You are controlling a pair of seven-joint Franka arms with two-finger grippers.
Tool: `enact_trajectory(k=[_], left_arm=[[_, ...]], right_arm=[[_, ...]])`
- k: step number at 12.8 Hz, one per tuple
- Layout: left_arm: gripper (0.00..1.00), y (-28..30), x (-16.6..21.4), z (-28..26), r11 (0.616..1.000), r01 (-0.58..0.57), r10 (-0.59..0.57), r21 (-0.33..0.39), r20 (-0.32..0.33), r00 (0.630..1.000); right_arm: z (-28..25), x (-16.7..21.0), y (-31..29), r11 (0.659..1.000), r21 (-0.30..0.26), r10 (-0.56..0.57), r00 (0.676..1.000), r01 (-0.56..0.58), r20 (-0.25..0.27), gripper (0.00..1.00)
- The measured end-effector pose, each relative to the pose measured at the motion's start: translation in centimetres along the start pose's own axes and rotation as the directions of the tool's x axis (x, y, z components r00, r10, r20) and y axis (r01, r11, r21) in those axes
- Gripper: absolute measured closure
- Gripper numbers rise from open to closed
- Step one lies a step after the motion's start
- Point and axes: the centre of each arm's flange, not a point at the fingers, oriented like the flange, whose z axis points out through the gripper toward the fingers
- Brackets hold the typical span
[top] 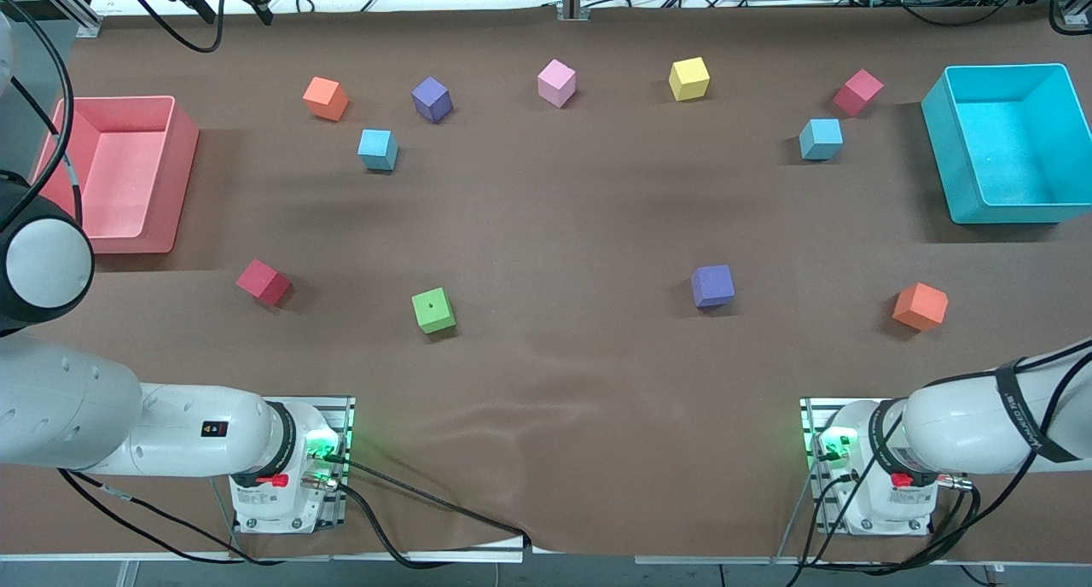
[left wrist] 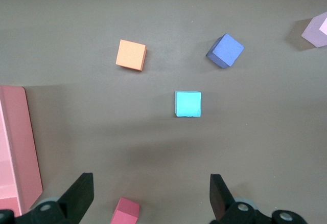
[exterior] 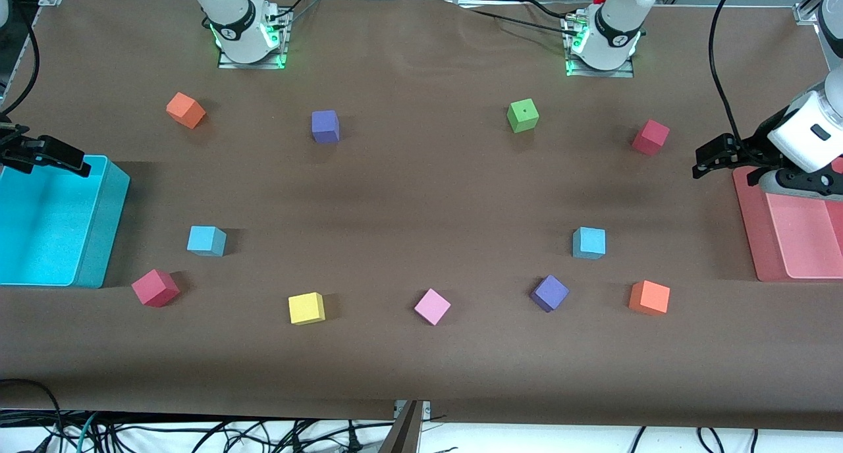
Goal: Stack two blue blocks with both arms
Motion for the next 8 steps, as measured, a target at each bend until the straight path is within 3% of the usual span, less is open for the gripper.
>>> enact_trajectory(k=[8], left_arm=[[0.00,-0.11,-0.01,0.00,1.000,0.005,-0.005,0.000,0.001,1.000]], right_arm=[[0.00,0.00,0.00,1.000,0.000,0.000,1.000,0.000,0.000,0.00]])
